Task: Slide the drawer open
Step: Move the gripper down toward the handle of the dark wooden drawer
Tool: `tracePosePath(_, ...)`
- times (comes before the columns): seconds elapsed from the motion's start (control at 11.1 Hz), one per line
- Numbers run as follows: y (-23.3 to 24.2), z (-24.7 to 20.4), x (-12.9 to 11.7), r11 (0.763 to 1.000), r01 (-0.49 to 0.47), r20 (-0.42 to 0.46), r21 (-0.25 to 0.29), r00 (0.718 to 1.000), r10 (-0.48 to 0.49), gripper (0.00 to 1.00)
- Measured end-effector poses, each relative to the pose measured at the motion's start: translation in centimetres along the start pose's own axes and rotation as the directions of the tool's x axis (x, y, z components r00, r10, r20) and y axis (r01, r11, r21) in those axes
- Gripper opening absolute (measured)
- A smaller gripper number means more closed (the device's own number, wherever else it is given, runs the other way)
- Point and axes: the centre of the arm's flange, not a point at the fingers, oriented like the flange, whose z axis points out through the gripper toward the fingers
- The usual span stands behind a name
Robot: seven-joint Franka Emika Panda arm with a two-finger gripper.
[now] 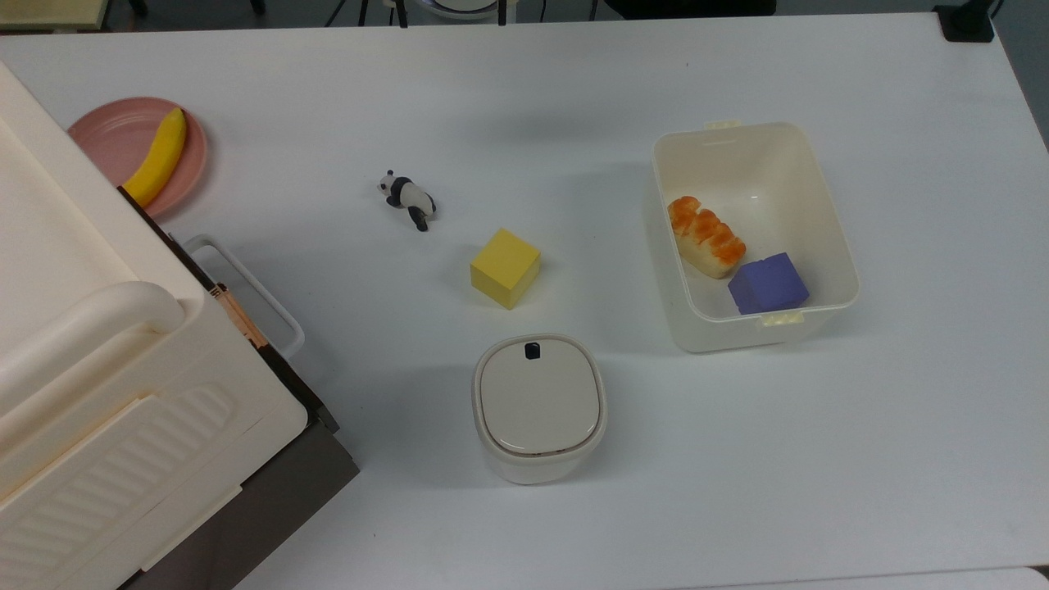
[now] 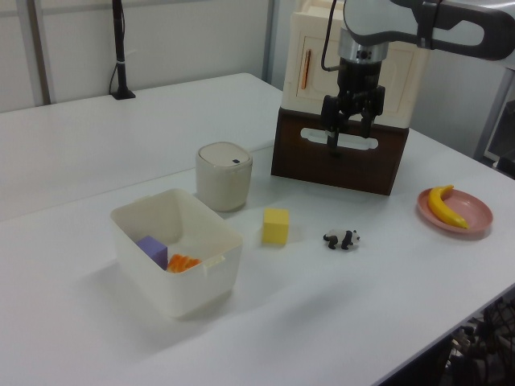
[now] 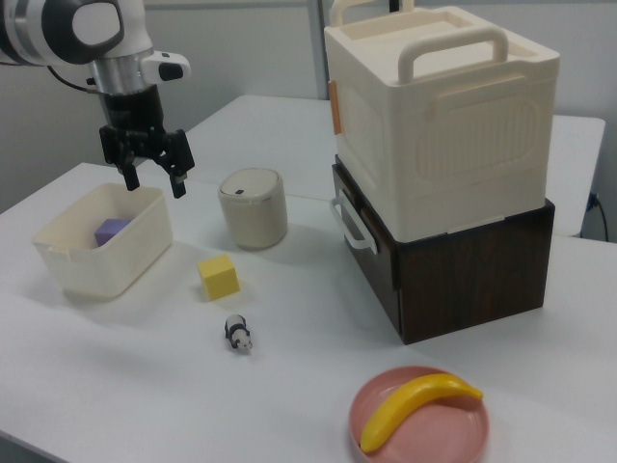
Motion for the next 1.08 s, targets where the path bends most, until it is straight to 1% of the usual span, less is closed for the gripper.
tracePosePath(0.27,0.1,0.0,0.0,1.000,0.005,0.001,0.000,1.000,-0.005,1.00)
tracePosePath(0.36,0.1,-0.1,0.1,1.000,0.004,-0.012,0.000,1.000,-0.004,1.00)
tracePosePath(0.45,0.3,-0.5,0.6,1.000,0.008,-0.057,-0.001,0.998,-0.008,1.00)
tracePosePath(0.54,0.8,-0.6,1.1,0.998,0.063,-0.097,-0.024,0.993,-0.065,1.00)
tracePosePath(0.63,1.5,-0.3,1.6,0.983,0.169,-0.098,-0.069,0.980,-0.175,1.00)
tracePosePath(0.72,2.4,0.4,2.0,0.957,0.273,-0.083,-0.099,0.956,-0.281,1.00)
tracePosePath(0.81,3.2,1.4,2.5,0.927,0.357,-0.058,-0.112,0.929,-0.365,1.00)
tracePosePath(0.9,4.0,2.5,3.2,0.905,0.405,-0.035,-0.127,0.910,-0.412,1.00)
tracePosePath(0.99,4.6,3.7,4.1,0.895,0.423,-0.025,-0.143,0.902,-0.431,1.00)
tracePosePath(1.08,5.2,4.9,5.2,0.889,0.428,-0.025,-0.164,0.899,-0.438,1.00)
